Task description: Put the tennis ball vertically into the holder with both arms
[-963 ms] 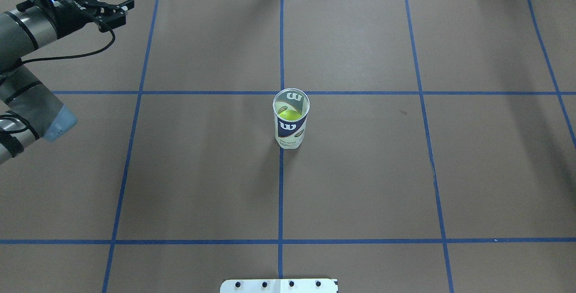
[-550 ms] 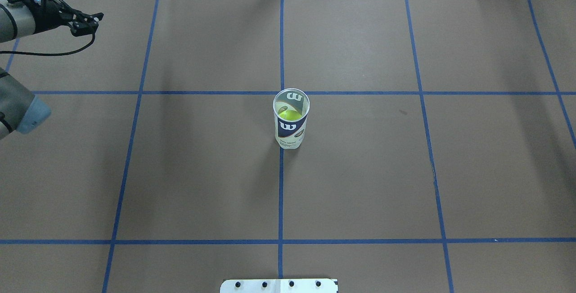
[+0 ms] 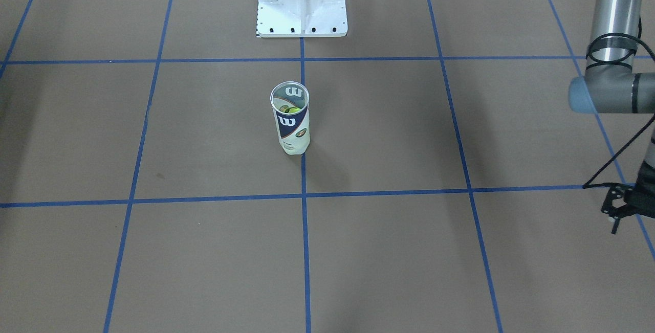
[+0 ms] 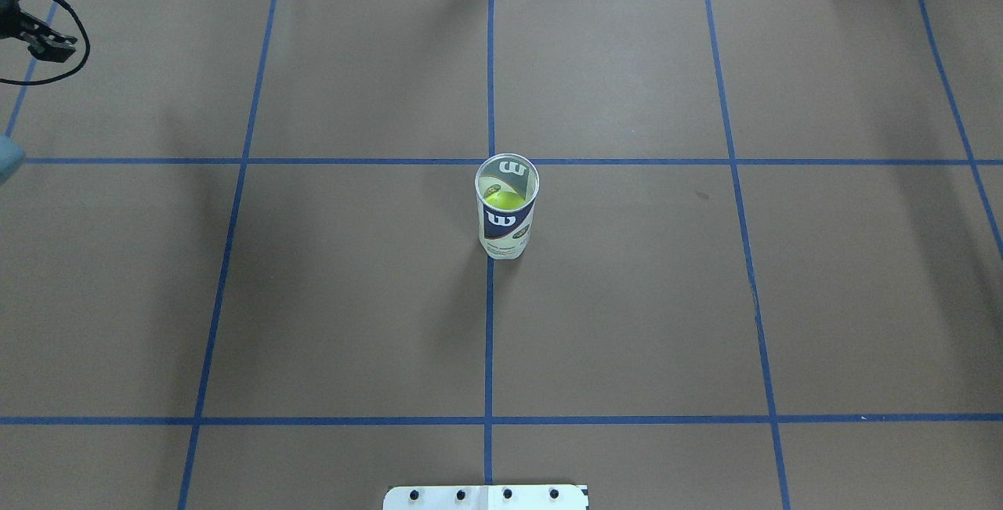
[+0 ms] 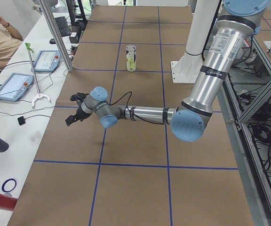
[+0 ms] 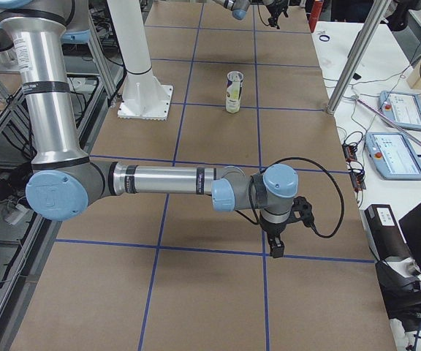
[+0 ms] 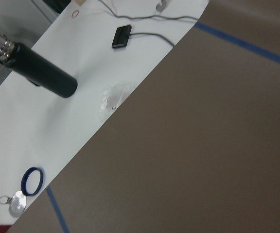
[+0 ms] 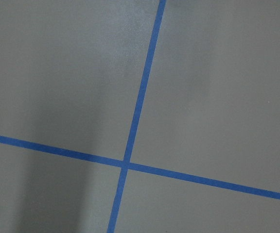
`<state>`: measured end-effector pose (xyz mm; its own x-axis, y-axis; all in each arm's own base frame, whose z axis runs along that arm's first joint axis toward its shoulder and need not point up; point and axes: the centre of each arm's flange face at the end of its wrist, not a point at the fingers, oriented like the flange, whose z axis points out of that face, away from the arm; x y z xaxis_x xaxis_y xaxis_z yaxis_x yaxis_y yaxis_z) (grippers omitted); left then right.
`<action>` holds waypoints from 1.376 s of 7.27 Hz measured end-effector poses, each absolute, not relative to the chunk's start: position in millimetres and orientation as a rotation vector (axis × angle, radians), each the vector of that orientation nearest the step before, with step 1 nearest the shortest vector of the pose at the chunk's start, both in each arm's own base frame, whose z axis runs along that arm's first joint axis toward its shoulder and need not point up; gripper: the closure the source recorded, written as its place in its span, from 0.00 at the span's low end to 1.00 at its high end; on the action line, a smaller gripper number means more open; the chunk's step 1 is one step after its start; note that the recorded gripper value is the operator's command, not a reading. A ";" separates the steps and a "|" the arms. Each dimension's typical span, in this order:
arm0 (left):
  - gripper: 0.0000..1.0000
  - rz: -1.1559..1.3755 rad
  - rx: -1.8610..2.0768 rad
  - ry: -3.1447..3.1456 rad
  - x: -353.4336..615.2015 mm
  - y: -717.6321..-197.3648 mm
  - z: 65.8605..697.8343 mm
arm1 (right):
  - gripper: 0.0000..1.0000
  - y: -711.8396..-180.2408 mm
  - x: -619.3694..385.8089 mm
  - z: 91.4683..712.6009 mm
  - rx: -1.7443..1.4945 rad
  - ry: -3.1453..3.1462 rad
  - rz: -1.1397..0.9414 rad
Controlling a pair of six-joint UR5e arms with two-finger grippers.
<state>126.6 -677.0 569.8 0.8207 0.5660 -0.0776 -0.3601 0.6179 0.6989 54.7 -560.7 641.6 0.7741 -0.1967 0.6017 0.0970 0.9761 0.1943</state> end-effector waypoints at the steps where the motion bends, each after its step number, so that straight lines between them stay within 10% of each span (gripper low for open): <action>1: 0.00 0.594 0.641 0.291 81.7 -687.1 575.3 | 0.00 -559.1 54.8 643.5 0.153 -0.667 -0.159; 10: 0.00 0.143 0.060 0.666 -55.0 -651.9 645.0 | 0.00 -550.3 54.3 687.8 0.159 -0.670 -0.141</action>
